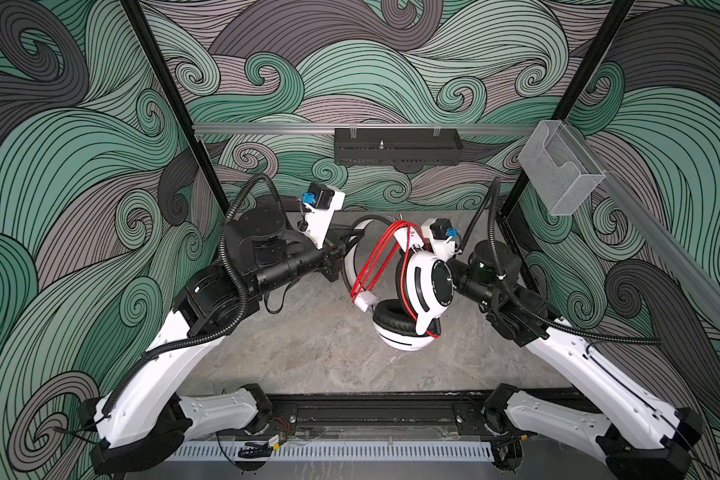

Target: Wrap the headphones

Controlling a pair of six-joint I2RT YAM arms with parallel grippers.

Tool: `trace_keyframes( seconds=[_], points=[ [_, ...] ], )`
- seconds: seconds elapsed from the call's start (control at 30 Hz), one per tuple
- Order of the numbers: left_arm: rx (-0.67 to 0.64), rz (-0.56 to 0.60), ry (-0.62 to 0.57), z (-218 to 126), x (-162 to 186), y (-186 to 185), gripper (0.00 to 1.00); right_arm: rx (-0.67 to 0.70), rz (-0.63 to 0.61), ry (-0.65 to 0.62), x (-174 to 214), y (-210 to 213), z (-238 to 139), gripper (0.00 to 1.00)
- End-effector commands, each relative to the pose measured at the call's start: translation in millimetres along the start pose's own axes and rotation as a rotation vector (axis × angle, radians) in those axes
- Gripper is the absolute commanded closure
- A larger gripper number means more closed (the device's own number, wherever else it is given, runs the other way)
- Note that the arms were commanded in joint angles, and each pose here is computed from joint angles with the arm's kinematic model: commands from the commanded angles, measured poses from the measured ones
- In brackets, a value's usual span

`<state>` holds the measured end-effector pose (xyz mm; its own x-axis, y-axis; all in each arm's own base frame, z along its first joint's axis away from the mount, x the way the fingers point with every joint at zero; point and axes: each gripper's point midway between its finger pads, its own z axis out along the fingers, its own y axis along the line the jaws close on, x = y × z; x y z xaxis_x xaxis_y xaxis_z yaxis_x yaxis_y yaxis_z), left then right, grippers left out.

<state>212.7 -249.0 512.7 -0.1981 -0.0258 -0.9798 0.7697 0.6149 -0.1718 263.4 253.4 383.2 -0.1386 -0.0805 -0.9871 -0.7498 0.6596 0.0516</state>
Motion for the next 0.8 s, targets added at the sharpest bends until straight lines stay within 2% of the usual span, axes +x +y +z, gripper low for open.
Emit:
trace_keyframes(
  seconds=[0.0,0.23,0.47,0.77],
  points=[
    [0.104,-0.106,-0.198,-16,-57,-22,1.00,-0.060,0.059,-0.055,-12,7,5,0.82],
    [0.093,-0.194,-0.299,-12,-86,-18,1.00,-0.098,0.104,-0.065,-8,12,13,0.81],
    [0.071,-0.237,-0.371,-14,-111,-14,1.00,-0.175,0.209,-0.032,15,21,31,0.85],
    [-0.012,-0.329,-0.475,-16,-129,6,1.00,-0.167,0.268,0.021,46,18,39,0.87]
  ],
)
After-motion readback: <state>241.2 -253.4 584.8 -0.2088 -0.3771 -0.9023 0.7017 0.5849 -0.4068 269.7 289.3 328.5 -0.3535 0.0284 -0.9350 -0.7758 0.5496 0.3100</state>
